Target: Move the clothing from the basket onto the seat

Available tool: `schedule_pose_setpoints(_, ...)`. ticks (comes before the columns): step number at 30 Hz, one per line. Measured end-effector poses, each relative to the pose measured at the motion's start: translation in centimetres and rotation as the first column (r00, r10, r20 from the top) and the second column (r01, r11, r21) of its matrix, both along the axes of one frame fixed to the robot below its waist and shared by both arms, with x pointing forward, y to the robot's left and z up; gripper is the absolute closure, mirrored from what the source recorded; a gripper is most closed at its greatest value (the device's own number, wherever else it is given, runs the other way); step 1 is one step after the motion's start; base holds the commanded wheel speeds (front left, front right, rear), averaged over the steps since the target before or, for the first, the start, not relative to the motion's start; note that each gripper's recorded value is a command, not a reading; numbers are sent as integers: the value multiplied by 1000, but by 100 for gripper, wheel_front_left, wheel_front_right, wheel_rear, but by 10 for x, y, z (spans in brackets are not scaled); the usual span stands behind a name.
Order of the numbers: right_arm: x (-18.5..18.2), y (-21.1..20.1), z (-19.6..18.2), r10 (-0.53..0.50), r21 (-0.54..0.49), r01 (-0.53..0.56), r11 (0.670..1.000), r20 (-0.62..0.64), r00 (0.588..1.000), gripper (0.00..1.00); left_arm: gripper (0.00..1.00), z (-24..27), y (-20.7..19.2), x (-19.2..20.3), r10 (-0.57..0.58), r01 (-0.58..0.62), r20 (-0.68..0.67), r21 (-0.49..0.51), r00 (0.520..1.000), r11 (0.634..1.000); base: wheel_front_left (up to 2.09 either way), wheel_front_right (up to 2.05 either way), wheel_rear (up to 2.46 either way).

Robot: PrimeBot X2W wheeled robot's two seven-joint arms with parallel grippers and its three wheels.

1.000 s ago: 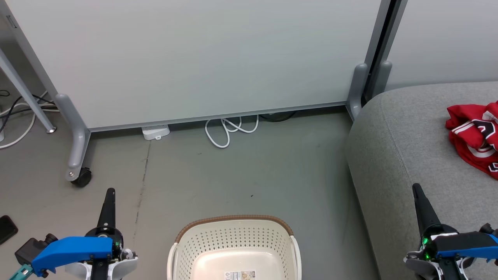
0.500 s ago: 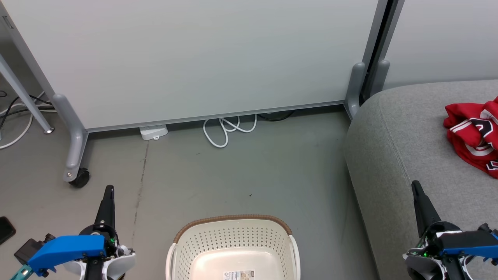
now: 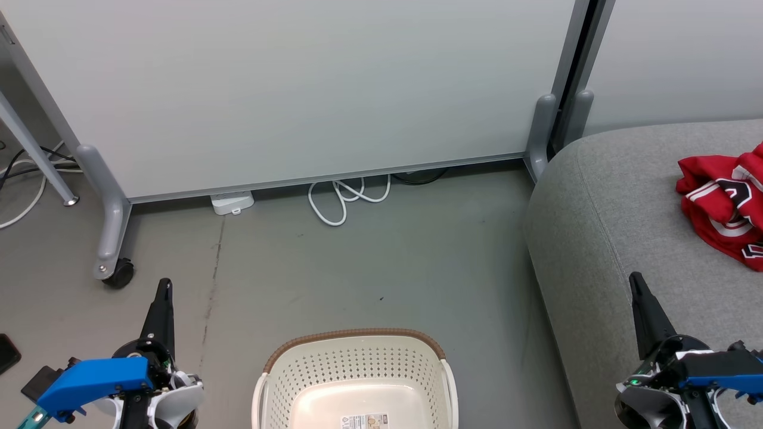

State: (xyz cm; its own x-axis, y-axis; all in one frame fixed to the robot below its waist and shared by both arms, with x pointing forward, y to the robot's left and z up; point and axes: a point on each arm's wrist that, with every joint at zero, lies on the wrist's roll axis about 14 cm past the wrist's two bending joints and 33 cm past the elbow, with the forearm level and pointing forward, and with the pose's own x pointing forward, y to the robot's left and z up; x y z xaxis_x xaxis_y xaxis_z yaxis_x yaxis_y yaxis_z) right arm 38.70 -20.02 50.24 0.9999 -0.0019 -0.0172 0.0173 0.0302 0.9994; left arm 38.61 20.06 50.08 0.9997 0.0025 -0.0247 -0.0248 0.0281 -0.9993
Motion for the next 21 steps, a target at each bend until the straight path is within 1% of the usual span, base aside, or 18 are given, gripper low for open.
schedule_pose_setpoints(5,0,0,1,1,31,-2,1000,4,1000,100,100,2,0,1,-1,2,9,-31,1000,1000,0,0,0)
schedule_pose_setpoints(21,0,0,1,2,32,-2,999,5,1000,100,100,3,0,2,-2,2,10,-31,1000,1000,0,0,0)
